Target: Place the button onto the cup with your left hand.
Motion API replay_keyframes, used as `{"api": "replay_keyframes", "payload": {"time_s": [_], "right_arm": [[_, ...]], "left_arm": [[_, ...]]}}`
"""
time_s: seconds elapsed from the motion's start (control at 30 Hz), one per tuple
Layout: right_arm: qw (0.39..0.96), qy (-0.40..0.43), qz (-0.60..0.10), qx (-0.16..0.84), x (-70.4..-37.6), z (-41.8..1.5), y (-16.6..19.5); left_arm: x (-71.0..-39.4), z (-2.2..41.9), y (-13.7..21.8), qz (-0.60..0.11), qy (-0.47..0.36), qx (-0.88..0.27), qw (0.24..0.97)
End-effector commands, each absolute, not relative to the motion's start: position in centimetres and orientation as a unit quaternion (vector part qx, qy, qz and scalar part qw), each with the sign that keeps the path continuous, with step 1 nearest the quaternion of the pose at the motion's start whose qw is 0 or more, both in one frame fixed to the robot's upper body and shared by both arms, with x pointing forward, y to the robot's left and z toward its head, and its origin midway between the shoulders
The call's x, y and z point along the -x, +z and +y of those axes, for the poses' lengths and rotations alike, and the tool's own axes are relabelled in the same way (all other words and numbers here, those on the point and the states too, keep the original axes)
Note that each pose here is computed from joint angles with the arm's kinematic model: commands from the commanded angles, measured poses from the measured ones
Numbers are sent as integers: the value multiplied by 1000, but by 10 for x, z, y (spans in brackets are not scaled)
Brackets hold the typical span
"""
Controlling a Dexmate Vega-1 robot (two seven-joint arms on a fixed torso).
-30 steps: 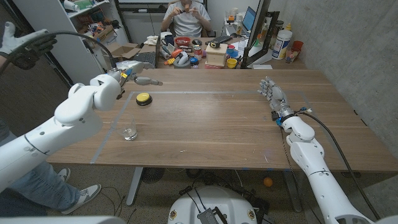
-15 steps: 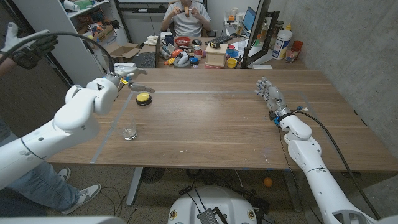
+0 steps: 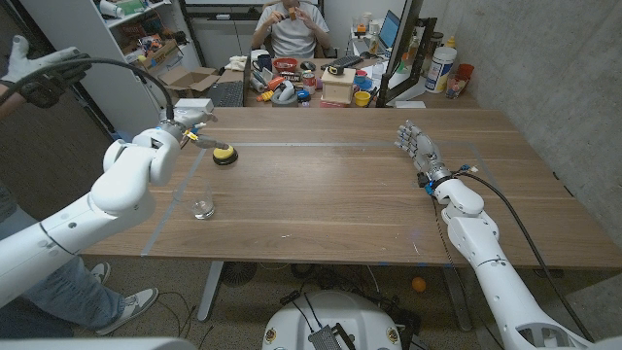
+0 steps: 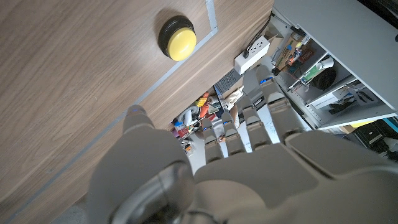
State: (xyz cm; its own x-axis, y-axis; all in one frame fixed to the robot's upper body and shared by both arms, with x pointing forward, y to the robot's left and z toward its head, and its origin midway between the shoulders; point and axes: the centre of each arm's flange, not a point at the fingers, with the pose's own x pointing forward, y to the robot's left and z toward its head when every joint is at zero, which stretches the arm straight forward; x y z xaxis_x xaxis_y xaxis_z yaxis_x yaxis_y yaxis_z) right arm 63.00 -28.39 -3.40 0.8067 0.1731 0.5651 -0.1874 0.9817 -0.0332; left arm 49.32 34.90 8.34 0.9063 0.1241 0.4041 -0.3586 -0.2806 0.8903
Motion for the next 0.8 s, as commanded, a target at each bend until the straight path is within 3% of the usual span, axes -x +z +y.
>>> {"api": "replay_keyframes", "payload": {"time_s": [0.03, 0.33, 0.8], "right_arm": [[951, 94, -296, -10, -631, -283, -33], [952, 88, -293, -8, -631, -286, -33], [957, 77, -278, -6, -634, -293, -39]], "left_arm": [[-512, 360, 78, -116, 240, -754, 601], [-531, 362, 70, -152, 251, -700, 651], [-570, 382, 66, -101, 218, -636, 733]]}}
